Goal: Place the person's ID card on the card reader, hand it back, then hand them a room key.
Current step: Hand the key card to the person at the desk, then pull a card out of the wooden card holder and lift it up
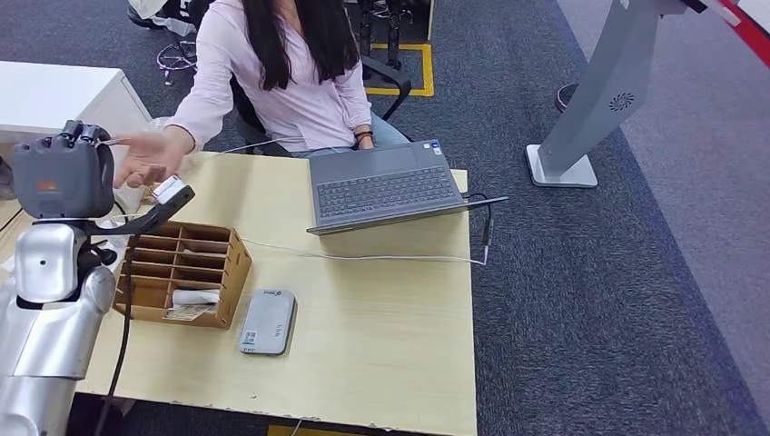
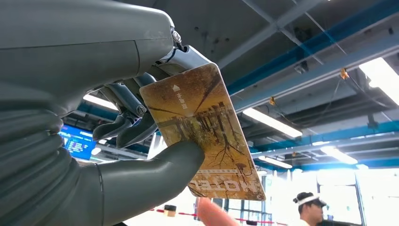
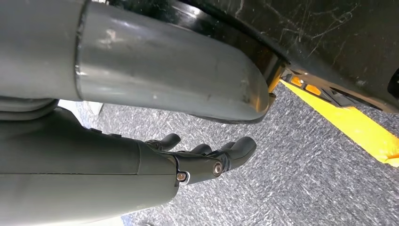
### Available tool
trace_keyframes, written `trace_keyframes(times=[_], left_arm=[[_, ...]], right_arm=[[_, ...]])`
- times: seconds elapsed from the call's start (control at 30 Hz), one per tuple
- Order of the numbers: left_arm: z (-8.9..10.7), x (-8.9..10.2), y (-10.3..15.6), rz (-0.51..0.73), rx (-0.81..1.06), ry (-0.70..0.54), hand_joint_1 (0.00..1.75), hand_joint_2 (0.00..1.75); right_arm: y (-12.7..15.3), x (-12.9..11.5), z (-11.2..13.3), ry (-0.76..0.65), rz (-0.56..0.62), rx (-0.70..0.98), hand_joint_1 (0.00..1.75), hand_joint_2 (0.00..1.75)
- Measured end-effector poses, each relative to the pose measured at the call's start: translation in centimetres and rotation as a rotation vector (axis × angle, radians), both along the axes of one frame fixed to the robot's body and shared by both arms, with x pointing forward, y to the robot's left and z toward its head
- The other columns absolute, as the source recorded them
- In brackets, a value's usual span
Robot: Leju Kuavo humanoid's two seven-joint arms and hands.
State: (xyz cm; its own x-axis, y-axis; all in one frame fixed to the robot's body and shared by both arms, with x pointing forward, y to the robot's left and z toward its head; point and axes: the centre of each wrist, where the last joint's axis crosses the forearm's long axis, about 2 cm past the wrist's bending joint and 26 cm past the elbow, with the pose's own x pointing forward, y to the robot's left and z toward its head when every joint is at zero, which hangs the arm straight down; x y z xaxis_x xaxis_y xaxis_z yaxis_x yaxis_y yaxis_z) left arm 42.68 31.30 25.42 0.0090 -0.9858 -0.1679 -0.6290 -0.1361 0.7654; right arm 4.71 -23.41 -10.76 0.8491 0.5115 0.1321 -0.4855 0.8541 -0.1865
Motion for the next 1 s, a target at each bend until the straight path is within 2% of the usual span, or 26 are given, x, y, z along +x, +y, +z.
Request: trace_keyframes(times=[0.2, 0.53, 0.57, 0.67, 0.7, 1.0], left_arm=[[0.9, 1.1, 1.1, 0.016, 0.028, 0.018, 1.75, 1.75], [0.7, 1.5, 1.7, 0.031, 0.033, 0.04, 1.75, 1.75], [0.6, 1.5, 1.7, 0.032, 0.033, 0.042, 1.37, 1.75], [0.6, 1.5, 1.7, 0.032, 0.032, 0.038, 0.06, 1.75], [0.6, 1.5, 1.8, 0.031, 0.03, 0.032, 0.0, 1.75], [-0.4, 0.7, 2.3, 0.016, 0.025, 0.015, 0.0, 1.75]], right_arm=[[0.0, 0.0, 0.0, -0.004, 0.005, 0.001, 0.0, 0.0], [-0.1, 0.1, 0.0, -0.007, 0.017, -0.001, 0.0, 0.0], [-0.1, 0.1, 0.0, -0.007, 0.018, -0.001, 0.0, 0.0], [-0.1, 0.1, 0.0, -0.007, 0.019, 0.0, 0.0, 0.0], [-0.1, 0.1, 0.0, -0.007, 0.019, 0.0, 0.0, 0.0], [-0.1, 0.1, 0.0, -0.004, 0.012, 0.0, 0.0, 0.0]])
